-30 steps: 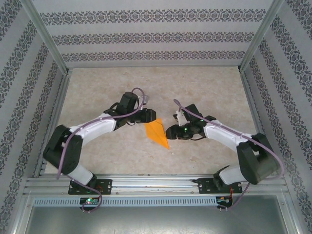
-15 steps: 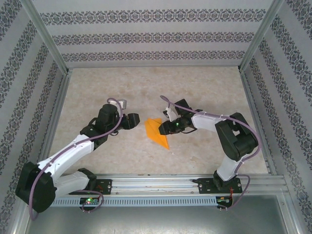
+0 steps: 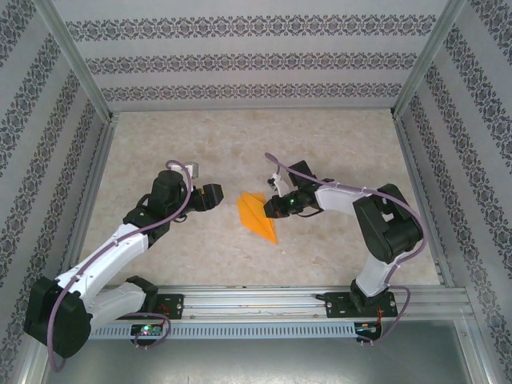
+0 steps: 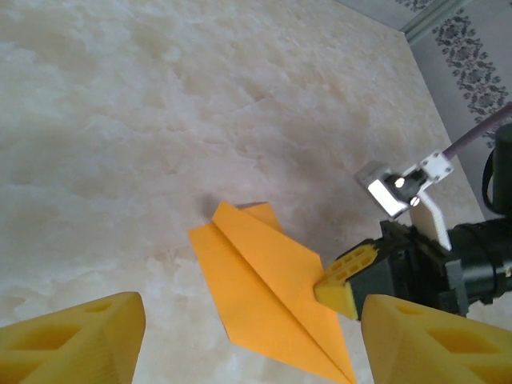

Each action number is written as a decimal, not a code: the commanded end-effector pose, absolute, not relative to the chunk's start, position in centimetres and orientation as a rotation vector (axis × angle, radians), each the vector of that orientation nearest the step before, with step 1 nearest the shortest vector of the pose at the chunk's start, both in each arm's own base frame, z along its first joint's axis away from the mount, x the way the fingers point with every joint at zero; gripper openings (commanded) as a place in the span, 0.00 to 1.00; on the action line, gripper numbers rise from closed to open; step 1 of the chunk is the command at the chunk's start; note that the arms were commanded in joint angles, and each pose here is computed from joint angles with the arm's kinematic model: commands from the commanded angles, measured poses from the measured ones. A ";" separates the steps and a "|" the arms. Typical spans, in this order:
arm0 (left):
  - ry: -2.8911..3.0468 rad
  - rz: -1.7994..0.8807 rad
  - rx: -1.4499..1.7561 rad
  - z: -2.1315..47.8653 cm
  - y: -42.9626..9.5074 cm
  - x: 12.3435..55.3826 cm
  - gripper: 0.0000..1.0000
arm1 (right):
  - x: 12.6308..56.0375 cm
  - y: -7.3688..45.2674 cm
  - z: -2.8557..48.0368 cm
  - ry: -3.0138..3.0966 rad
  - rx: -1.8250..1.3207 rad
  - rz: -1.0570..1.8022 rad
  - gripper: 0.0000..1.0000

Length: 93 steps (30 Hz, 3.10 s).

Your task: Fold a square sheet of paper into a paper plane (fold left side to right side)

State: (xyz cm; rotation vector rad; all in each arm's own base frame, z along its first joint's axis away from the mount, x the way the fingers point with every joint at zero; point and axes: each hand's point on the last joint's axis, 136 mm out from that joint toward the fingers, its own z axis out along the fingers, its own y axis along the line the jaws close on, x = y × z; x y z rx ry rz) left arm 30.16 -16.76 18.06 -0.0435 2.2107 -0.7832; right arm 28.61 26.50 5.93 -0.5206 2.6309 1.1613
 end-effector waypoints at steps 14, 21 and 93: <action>1.824 -1.471 0.280 31.0 -23.8 29.6 0.56 | 28.7 25.0 26.8 1.881 -0.516 1.422 0.00; 1.769 -1.576 0.356 32.0 -25.7 30.0 0.50 | 27.3 26.2 30.3 1.784 -0.583 1.562 0.00; 1.745 -1.607 0.371 31.0 -27.1 29.8 0.10 | 26.3 28.2 30.1 1.833 -0.506 1.635 0.13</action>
